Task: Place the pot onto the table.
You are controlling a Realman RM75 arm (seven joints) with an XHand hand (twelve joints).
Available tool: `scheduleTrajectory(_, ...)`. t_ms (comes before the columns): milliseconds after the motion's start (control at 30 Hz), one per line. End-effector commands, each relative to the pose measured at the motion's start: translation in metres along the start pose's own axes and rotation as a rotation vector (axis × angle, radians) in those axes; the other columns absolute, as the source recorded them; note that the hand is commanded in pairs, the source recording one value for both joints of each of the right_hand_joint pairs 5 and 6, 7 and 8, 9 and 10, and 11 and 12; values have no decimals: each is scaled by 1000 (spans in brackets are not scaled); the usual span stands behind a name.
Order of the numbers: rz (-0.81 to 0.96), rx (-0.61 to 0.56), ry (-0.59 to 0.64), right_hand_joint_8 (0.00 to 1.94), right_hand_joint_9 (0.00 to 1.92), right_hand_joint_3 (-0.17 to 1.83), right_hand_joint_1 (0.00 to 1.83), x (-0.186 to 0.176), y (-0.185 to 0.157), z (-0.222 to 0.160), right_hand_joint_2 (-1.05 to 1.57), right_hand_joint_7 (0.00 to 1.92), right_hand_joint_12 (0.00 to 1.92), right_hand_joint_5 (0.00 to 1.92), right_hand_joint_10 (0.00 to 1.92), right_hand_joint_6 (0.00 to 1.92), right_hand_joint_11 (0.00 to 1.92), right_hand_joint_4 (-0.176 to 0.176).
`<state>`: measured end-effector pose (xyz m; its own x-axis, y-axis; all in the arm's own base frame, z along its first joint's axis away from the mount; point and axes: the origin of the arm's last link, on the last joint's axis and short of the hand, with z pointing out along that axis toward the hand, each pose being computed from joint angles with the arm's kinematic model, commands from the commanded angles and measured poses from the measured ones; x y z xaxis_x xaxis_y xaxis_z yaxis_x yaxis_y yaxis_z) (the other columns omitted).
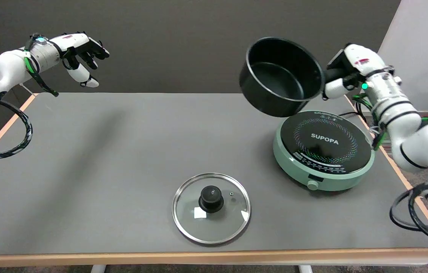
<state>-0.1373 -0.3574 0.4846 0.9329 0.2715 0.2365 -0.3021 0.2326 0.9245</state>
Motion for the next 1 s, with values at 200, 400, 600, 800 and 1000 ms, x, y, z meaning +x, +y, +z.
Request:
scheduleTrajectory(200, 113, 194, -167, 1629, 1629, 1461, 1148, -68, -86, 71, 843, 1629, 1629, 1629, 1629, 1629, 1629, -111)
scheduleTrajectory(400, 94, 162, -240, 1632, 1632, 1441, 1146, -102, -99, 86, 855, 1632, 1632, 1632, 1632, 1632, 1632, -111)
scheduleTrajectory(600, 85, 145, -305, 1640, 1640, 1410, 1139, -126, -116, 98, 879, 1640, 1640, 1640, 1640, 1640, 1640, -110)
scheduleTrajectory(800, 23, 145, -370, 1652, 1652, 1359, 1125, -146, -132, 104, 925, 1652, 1652, 1652, 1652, 1652, 1652, -108)
scheduleTrajectory(1000, -12, 176, -383, 1665, 1665, 1298, 1112, -152, -154, 105, 975, 1665, 1665, 1665, 1665, 1665, 1665, -107)
